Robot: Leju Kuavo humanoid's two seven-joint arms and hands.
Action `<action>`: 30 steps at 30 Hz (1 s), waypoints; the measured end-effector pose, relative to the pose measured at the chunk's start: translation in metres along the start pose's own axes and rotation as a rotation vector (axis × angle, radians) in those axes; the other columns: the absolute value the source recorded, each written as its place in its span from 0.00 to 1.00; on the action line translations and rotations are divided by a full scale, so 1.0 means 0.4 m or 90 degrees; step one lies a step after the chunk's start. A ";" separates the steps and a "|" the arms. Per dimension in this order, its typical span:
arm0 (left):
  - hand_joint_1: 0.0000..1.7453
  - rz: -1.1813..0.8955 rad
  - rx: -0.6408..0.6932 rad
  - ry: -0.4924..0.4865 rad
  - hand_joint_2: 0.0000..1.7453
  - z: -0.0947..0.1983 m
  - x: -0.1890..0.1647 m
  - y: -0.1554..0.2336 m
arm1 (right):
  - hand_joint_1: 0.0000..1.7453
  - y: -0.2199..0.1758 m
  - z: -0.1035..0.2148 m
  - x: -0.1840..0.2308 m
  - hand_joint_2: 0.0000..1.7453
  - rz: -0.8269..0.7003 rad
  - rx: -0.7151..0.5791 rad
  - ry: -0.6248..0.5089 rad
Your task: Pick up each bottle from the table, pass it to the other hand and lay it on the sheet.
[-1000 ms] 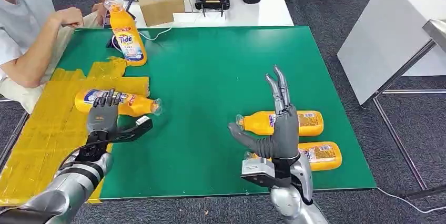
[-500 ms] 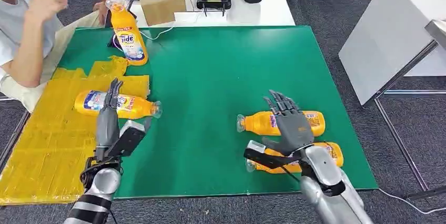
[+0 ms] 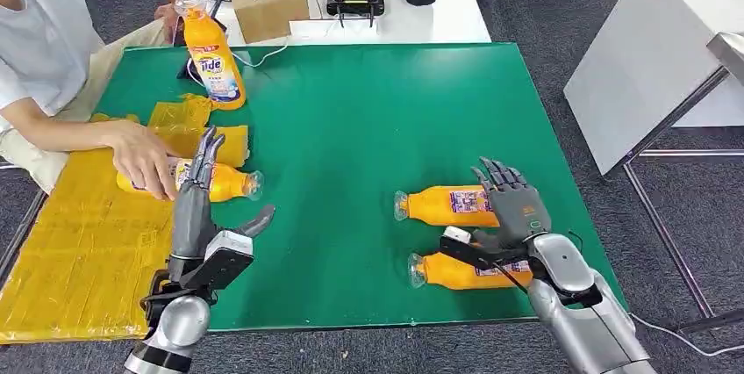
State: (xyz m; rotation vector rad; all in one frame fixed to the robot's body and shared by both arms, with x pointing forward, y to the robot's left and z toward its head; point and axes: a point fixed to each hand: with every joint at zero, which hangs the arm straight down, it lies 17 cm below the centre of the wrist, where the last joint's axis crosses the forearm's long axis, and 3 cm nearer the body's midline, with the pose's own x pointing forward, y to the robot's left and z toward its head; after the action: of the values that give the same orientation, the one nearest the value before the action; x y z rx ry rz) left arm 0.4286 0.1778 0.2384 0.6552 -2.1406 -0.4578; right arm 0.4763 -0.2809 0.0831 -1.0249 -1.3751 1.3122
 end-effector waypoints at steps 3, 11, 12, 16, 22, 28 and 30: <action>0.00 0.006 0.001 -0.004 1.00 -0.002 0.008 0.000 | 0.00 0.009 -0.006 -0.021 1.00 0.006 0.005 0.011; 0.00 0.012 0.002 -0.027 1.00 -0.005 0.039 -0.010 | 0.00 0.024 -0.032 -0.066 1.00 0.003 0.014 0.038; 0.00 0.018 0.001 -0.032 1.00 -0.008 0.049 -0.015 | 0.00 0.030 -0.039 -0.073 1.00 0.000 0.019 0.042; 0.00 0.033 0.000 -0.050 1.00 -0.021 0.079 -0.026 | 0.00 0.057 -0.063 -0.101 1.00 -0.002 0.038 0.061; 0.00 0.038 -0.001 -0.059 1.00 -0.027 0.094 -0.031 | 0.00 0.090 -0.070 -0.118 1.00 -0.006 0.061 0.077; 0.00 0.039 0.000 -0.059 1.00 -0.028 0.094 -0.031 | 0.00 0.106 -0.071 -0.122 1.00 -0.009 0.071 0.082; 0.00 0.039 0.000 -0.059 1.00 -0.028 0.094 -0.031 | 0.00 0.108 -0.071 -0.123 1.00 -0.009 0.073 0.083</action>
State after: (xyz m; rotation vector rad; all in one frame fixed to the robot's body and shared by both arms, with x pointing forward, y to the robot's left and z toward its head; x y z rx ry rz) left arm 0.4217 0.1443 0.2614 0.5763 -2.2411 -0.4620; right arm 0.5126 -0.3199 0.0353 -1.0040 -1.1936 1.2756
